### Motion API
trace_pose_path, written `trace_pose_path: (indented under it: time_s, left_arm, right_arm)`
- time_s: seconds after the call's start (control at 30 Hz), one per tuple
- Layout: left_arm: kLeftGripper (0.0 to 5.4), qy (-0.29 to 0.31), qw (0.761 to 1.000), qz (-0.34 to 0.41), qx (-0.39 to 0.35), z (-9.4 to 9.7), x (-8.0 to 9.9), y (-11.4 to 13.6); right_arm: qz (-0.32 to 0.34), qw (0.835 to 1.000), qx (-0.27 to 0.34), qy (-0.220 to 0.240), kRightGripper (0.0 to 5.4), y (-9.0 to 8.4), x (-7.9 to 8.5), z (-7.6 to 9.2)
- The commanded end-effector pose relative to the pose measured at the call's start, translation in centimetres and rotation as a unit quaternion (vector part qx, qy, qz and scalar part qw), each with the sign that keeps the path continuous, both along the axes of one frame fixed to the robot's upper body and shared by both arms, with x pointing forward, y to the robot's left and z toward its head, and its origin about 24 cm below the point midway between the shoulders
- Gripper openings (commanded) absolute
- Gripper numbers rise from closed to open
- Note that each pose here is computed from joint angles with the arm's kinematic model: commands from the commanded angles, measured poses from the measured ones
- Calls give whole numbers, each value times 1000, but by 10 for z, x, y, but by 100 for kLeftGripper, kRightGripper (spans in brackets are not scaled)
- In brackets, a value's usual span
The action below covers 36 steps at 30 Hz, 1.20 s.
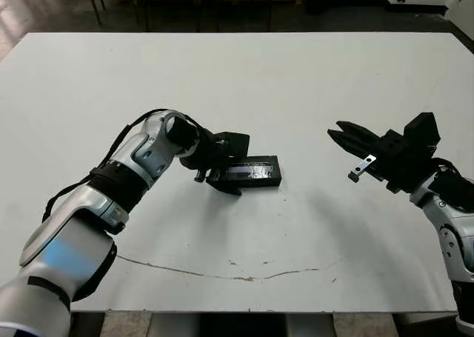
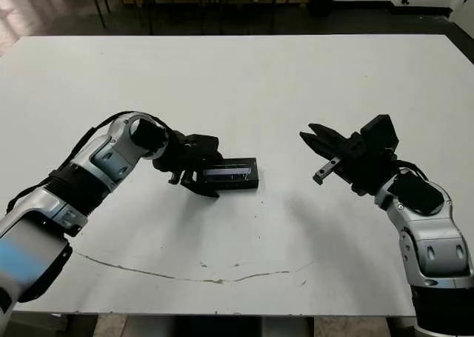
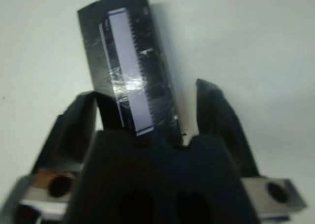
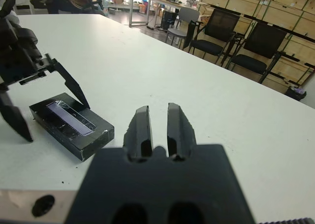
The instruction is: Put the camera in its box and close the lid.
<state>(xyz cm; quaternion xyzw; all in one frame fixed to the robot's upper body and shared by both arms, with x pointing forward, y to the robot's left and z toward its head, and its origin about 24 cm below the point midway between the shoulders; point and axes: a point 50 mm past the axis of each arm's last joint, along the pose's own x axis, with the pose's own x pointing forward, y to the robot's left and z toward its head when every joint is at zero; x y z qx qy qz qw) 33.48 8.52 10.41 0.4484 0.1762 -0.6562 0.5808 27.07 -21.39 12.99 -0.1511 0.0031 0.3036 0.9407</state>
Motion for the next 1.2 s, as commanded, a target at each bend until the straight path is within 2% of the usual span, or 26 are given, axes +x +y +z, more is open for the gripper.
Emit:
trace_pose_path:
  time_s: [0.03, 0.23, 0.4, 0.5, 0.63, 0.77, 0.9, 0.97, 1.03, 1.2]
  left_arm:
    - [416, 44, 998, -9, 39, -27, -12, 20]
    - [539, 35, 997, 35, 51, -28, -12, 54]
    - [539, 14, 995, 79, 56, -22, -13, 84]
    - [539, 19, 993, 107, 33, -14, -14, 103]
    - [539, -48, 980, 193, -22, -1, -13, 128]
    - [539, -174, 922, 315, -146, 13, -22, 132]
    - [477, -250, 852, 369, -274, 23, -32, 107]
    - [428, -241, 809, 387, -372, 26, -38, 87]
    - [381, -222, 778, 393, -437, 31, -45, 67]
    - [259, -171, 739, 408, -509, 40, -57, 30]
  right_arm:
    - [-4, 1000, -4, 12, 0, -4, -2, -5]
    - [-5, 1000, -7, 14, 0, -5, -2, -7]
    - [-4, 1000, -5, 15, 0, -4, -2, -9]
    - [-10, 1000, -8, 17, 0, -4, -2, -9]
    - [-8, 1000, -4, 18, 0, -4, -2, -10]
    - [-4, 1000, 2, 18, 0, -3, -1, -12]
    - [1, 1000, 6, 10, 0, 1, 0, -13]
    - [-3, 1000, 5, 10, 0, 4, 1, -13]
    - [-5, 1000, 10, 6, 0, 7, 3, -14]
    - [-22, 999, 28, 7, 0, 15, 5, -16]
